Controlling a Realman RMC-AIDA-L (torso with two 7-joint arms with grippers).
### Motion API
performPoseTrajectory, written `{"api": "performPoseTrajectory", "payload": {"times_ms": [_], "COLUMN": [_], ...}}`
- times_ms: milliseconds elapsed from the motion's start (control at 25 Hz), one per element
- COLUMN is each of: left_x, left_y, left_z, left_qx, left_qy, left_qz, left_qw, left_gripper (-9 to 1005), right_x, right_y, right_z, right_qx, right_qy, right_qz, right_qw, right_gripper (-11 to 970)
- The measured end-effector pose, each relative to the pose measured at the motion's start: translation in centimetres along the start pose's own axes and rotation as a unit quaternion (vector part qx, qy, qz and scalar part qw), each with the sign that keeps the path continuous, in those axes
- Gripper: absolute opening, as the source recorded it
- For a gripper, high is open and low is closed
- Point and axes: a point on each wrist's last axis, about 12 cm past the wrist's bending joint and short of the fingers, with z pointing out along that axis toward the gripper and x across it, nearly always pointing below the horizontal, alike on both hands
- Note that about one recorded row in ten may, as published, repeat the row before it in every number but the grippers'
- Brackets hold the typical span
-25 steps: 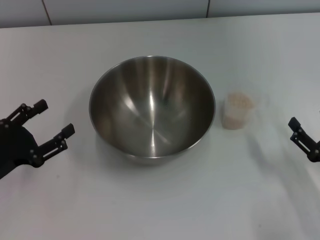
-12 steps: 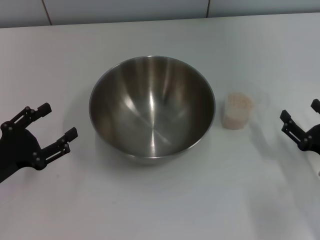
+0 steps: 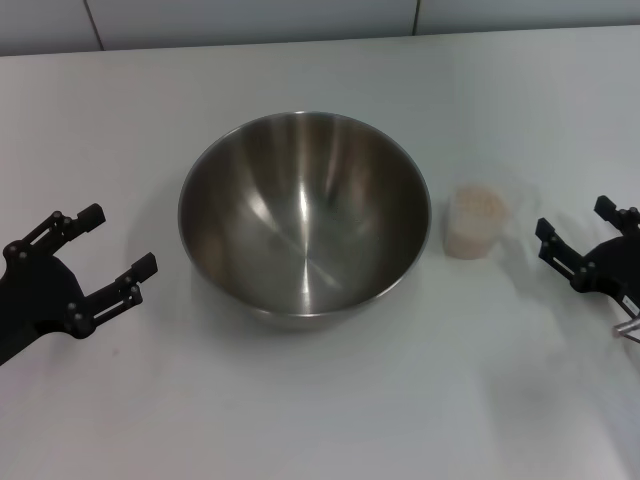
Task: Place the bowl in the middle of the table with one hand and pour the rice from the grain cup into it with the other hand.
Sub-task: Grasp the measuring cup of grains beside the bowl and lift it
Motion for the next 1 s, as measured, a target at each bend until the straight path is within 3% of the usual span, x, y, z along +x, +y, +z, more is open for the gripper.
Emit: {"api": "performPoseTrajectory", "payload": {"times_ms": [400, 1000], "left_x": [0.0, 0.1], "left_y": [0.0, 0.0], "left_z": [0.0, -0.1], "left_qx": [0.000, -0.002], "left_qy": [0.000, 0.002], "left_qz": [0.000, -0.002], "left_qw": [1.000, 1.000], "left_gripper": [829, 829], "right_x": [-0.4, -0.8], "right_y": [0.6, 0.9], "right_z": [1.6, 2.0], "right_qx": [-0.012, -0.015], "right_qy": [0.007, -0.006], "right_qz": [-0.017, -0.015], "right_qw": [1.000, 1.000], "right_gripper": [830, 830]}}
